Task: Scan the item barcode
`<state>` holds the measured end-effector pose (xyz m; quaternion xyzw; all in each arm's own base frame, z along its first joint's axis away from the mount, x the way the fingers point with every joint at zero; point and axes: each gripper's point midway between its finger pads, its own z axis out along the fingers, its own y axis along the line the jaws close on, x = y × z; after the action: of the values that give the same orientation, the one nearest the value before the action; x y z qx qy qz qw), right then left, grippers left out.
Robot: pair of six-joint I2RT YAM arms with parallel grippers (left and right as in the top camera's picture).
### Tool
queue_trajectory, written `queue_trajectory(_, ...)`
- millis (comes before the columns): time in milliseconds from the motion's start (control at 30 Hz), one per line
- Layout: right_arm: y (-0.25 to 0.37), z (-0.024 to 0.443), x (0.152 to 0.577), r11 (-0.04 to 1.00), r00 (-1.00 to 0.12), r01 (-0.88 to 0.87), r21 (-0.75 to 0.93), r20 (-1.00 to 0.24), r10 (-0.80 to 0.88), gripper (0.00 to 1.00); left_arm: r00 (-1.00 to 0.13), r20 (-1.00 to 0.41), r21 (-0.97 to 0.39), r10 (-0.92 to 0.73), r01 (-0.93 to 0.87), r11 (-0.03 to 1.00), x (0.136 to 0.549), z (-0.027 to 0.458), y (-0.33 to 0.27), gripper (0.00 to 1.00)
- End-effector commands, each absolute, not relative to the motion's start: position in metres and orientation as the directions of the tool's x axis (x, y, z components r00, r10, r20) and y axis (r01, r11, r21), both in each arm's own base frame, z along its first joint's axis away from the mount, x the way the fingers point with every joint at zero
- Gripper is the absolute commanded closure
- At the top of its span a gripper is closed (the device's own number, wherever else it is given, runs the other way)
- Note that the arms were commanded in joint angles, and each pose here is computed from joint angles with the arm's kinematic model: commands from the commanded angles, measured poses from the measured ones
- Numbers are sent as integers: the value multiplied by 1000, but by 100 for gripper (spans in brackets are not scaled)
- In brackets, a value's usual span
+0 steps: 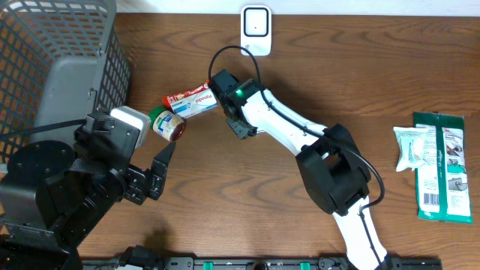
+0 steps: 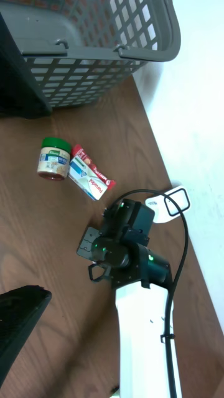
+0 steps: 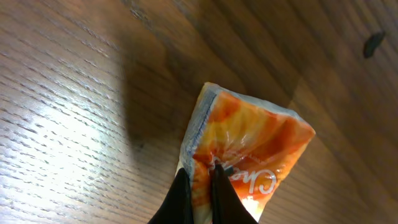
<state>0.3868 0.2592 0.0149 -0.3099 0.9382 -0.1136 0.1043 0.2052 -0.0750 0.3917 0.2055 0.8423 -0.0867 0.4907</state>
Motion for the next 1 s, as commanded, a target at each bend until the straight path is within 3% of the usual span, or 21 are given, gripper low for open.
queue_trajectory(0, 226, 29, 402, 728, -790, -499, -471, -98, -605, 99, -432, -865, 57, 254, 419, 906, 206, 394, -73, 14)
queue_trajectory(233, 212, 132, 435, 544, -675, -370, -753, -185, -714, 99, -432, -865, 57, 254, 419, 906, 206, 394, -73, 14)
queue_trajectory(433, 225, 171, 443, 337, -595, -279, -899, -113, -795, 99, -432, -865, 57, 254, 419, 906, 205, 394, -73, 14)
queue_trajectory(467, 234, 180, 445, 265, -558, -281, -922, -68, -827, 99, -432, -865, 57, 254, 419, 906, 206, 394, -73, 14)
queue_trajectory(700, 275, 212, 439, 77, -462, -236, -969, 42, -886, 99, -432, -865, 57, 254, 419, 906, 206, 394, -73, 14)
queue_trajectory(967, 306, 241, 432, -24, -421, -171, -985, 94, -902, 99, -432, -865, 57, 254, 419, 906, 206, 394, -73, 14)
